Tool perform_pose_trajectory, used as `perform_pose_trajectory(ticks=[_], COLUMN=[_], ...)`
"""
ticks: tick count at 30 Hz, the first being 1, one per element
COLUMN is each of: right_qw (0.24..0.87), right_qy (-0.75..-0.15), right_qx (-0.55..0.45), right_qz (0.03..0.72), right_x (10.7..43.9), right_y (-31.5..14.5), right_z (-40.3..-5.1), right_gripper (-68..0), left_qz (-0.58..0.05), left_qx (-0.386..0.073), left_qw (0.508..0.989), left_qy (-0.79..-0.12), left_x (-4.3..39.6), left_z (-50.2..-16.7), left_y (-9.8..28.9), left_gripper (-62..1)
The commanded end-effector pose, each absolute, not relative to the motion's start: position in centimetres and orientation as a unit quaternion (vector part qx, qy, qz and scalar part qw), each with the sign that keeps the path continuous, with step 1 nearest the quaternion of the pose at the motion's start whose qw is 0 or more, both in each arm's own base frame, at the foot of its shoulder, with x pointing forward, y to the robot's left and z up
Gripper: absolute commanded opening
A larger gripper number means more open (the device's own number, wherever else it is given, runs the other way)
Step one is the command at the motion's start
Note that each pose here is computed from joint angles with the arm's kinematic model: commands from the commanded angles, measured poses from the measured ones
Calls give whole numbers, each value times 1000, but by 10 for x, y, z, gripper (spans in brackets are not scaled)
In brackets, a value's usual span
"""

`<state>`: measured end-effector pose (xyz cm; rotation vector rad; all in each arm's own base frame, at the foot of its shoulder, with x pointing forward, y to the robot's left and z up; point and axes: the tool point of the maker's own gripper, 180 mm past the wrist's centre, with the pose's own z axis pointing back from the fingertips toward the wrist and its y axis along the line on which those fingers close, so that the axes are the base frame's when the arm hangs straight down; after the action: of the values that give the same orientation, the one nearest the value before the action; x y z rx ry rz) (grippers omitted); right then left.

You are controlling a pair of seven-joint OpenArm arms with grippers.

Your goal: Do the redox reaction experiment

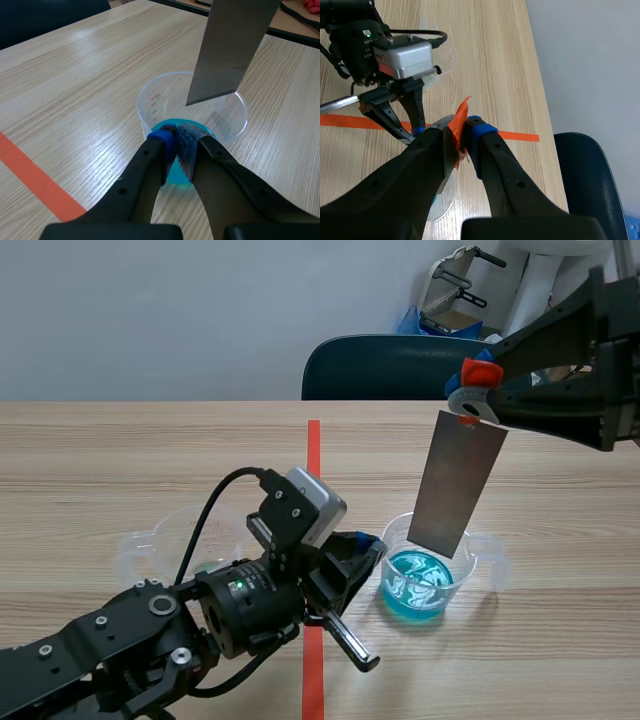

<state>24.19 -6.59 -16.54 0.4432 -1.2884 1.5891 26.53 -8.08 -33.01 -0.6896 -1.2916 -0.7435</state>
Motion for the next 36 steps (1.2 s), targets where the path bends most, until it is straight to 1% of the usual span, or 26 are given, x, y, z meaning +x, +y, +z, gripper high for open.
perform_pose_trajectory(ticks=[1,8,23,30,36], right_qw=[492,492,492,492,492], right_qy=[-539,-539,-539,-539,-539], right_qx=[178,178,178,178,178], right_qz=[660,660,660,660,660], right_x=[244,244,244,244,244], right_y=[-67,-67,-67,-67,-67], right_z=[-155,-155,-155,-155,-155], right_gripper=[-667,-667,-667,-667,-667], left_qz=[-322,-315,-311,-315,-312], left_qx=[-318,-322,-323,-313,-304], left_qw=[667,665,663,672,671], left_qy=[-592,-597,-599,-593,-600], left_x=[270,275,273,269,260], left_z=[-315,-313,-313,-321,-313], left_y=[-88,-96,-94,-82,-64], left_gripper=[-586,-586,-586,-586,-585])
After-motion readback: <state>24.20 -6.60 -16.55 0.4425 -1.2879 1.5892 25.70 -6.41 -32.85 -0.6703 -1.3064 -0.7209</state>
